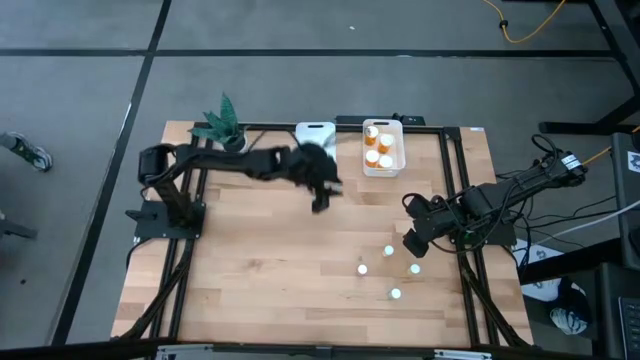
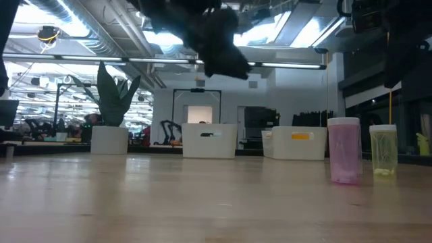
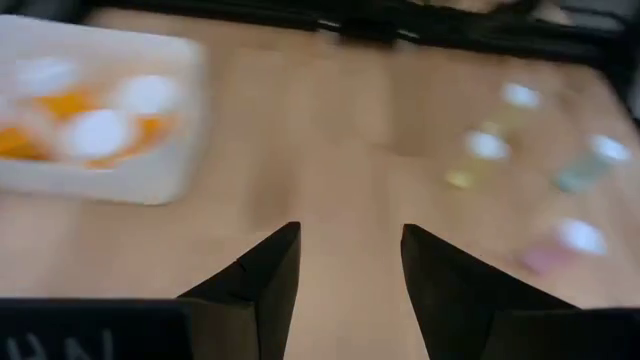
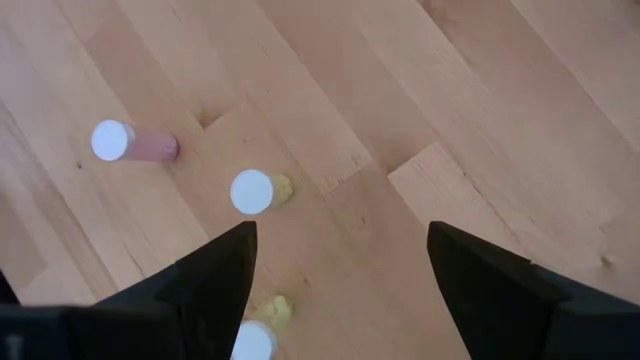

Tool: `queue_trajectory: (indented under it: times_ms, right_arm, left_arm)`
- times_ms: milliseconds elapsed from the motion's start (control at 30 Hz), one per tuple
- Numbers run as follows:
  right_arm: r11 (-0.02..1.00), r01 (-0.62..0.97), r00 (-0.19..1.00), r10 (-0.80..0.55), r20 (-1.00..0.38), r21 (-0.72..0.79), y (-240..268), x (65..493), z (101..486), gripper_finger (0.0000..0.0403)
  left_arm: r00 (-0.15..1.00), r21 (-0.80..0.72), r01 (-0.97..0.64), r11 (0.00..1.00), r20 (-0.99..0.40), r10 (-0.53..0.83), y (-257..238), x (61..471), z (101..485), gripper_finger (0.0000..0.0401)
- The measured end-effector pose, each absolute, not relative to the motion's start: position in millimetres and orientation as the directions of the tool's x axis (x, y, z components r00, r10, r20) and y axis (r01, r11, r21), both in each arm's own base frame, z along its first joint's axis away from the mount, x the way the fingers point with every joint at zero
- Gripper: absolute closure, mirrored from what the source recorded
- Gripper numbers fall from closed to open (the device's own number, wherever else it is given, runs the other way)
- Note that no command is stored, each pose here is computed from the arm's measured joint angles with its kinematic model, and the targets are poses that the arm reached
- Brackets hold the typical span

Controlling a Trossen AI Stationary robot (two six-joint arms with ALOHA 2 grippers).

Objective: Pick and place medicine bottles into bin by pill shape (circle, oval)
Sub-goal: Put the small pink tablet bottle into the left white bin

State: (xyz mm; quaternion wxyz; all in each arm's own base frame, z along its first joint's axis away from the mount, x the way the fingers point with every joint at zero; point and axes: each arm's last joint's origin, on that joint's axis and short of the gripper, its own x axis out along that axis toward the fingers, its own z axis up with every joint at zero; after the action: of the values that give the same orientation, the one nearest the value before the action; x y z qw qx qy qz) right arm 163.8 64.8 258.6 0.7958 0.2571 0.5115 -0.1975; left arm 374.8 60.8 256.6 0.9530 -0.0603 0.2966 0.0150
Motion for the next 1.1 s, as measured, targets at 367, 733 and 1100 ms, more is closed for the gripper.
queue_trajectory:
  times_ms: [367, 733, 1100]
  right_arm:
    - [0.795, 0.571, 0.397, -0.052, -0.916, 0.202, 65, 164, 258, 0.0108]
    - [0.869, 0.471, 0.402, -0.060, -0.914, 0.150, 65, 164, 258, 0.0108]
    - [0.910, 0.397, 0.395, -0.053, -0.917, 0.118, 65, 164, 258, 0.0108]
  left_arm:
    - [0.789, -0.082, 0.106, 0.991, -0.600, -0.134, -42, 378, 250, 0.0235]
    - [0.742, -0.138, 0.047, 0.989, -0.658, -0.127, -90, 397, 194, 0.0235]
    - [0.776, -0.145, 0.038, 0.989, -0.619, -0.121, -119, 418, 138, 0.0235]
